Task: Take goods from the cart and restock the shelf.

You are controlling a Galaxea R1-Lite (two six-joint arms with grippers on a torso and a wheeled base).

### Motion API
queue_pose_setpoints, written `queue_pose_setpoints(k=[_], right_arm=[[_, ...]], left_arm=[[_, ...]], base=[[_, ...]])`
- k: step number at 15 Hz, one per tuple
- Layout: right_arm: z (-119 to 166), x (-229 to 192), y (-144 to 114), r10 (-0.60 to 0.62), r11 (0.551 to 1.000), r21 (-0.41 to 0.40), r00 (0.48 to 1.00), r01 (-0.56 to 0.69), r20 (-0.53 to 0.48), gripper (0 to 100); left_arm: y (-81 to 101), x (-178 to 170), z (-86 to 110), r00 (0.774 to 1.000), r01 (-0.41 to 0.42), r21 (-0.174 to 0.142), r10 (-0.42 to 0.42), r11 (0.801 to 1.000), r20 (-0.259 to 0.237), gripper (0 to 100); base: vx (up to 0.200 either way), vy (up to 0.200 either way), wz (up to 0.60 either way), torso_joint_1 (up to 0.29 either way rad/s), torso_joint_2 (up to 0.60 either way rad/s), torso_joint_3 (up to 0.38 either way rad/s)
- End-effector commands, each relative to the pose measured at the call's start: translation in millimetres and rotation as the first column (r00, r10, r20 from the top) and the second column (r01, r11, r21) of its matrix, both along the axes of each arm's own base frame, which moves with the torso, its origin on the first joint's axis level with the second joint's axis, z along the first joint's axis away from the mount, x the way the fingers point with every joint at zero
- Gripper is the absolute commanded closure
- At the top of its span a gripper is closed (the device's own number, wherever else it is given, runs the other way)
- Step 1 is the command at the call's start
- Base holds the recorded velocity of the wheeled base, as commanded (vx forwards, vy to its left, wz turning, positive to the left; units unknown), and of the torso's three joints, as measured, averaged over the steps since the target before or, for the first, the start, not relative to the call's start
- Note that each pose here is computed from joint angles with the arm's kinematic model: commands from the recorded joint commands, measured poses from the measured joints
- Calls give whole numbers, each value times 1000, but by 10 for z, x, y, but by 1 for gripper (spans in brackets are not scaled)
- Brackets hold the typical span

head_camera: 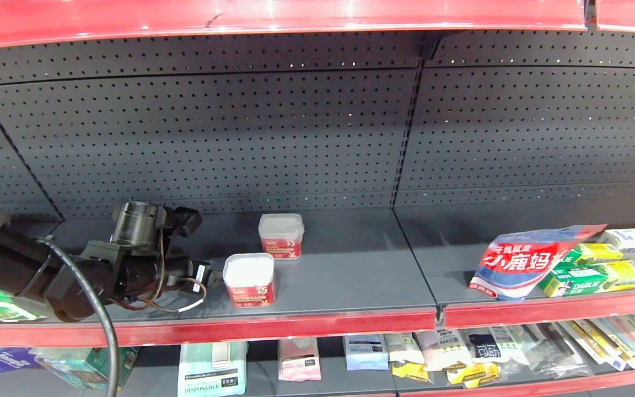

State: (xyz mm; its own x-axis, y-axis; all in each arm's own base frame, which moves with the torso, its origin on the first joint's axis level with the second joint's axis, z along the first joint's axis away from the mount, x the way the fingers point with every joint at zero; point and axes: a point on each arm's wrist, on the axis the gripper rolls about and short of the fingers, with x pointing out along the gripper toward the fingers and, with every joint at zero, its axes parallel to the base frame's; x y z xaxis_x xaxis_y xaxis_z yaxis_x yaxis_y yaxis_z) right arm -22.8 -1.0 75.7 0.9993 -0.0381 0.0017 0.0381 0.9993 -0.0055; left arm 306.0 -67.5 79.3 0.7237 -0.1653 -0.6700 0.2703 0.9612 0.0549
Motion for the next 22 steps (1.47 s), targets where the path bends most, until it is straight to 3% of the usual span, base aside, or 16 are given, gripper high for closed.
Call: queue_pose_setpoints(k=[1,8,22], right_arm=[[2,1,0,1,1000,-1,1000,-1,0,0],[0,1,0,1,1000,-1,1000,-1,-2,0],[0,1,0,0,1000,-1,1000,0,-2,0]], left_arm=[[-41,15,-2,1000,12,0,-12,1000,3,0],[-167,38,-32,999,44,4,-44,999,-1,0],[-230,46,-68,998,64,7,-64,998,-8,0]], base=[[0,0,0,0,0,0],[0,0,0,0,0,0],[0,0,0,0,0,0]])
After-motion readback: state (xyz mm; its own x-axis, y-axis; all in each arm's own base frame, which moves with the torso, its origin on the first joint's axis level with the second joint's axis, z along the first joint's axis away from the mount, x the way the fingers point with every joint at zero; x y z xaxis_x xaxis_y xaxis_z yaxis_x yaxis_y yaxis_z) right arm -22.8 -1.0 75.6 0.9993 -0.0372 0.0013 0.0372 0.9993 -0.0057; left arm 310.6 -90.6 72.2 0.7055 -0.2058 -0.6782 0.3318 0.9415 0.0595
